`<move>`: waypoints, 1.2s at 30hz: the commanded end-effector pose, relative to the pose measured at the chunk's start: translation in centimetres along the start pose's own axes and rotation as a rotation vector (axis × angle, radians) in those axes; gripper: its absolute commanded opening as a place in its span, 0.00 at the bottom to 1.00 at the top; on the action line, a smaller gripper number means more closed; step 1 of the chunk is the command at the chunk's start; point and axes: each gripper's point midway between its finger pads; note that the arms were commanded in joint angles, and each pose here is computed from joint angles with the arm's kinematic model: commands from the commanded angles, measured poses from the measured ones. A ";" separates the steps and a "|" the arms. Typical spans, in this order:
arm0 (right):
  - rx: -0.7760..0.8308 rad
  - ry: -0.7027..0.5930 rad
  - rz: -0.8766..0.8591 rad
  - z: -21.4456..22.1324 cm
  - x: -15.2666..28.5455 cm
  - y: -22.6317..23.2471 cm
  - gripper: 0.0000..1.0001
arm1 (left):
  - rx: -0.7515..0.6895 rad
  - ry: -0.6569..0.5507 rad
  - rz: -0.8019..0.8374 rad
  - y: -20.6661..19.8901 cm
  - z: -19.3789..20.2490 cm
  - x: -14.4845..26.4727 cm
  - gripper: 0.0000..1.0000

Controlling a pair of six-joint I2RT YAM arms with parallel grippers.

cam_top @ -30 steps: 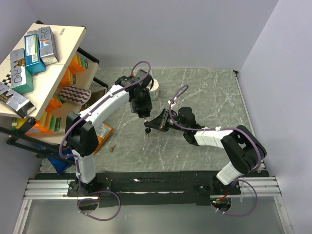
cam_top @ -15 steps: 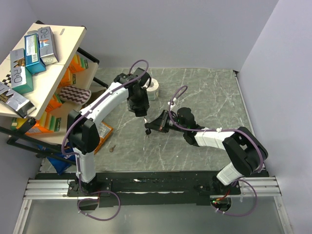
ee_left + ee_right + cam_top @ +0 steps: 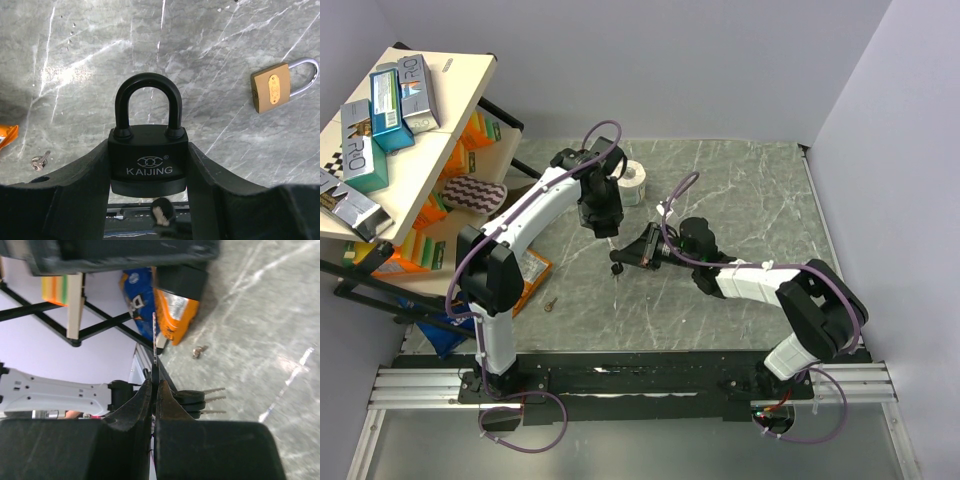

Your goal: Unlock with the key

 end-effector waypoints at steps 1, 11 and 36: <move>0.059 -0.044 -0.096 -2.1 -0.8 2.7 0.00 | -0.001 -0.019 0.077 -1.4 -0.5 1.8 0.01; 0.032 -0.009 -0.077 -1.4 -1.5 1.6 0.00 | 0.002 -0.021 0.078 -1.2 -0.4 2.1 0.01; 0.025 -0.048 -0.029 -2.5 -1.2 -0.2 0.00 | 0.001 -0.008 0.074 -1.1 -0.1 1.8 0.01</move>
Point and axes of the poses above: each gripper's point midway between its finger pads, its own x axis back along the fingers, its own y axis along the line the jaws close on, z = x × y, and after that the axes turned 14 degrees about x, right-handed
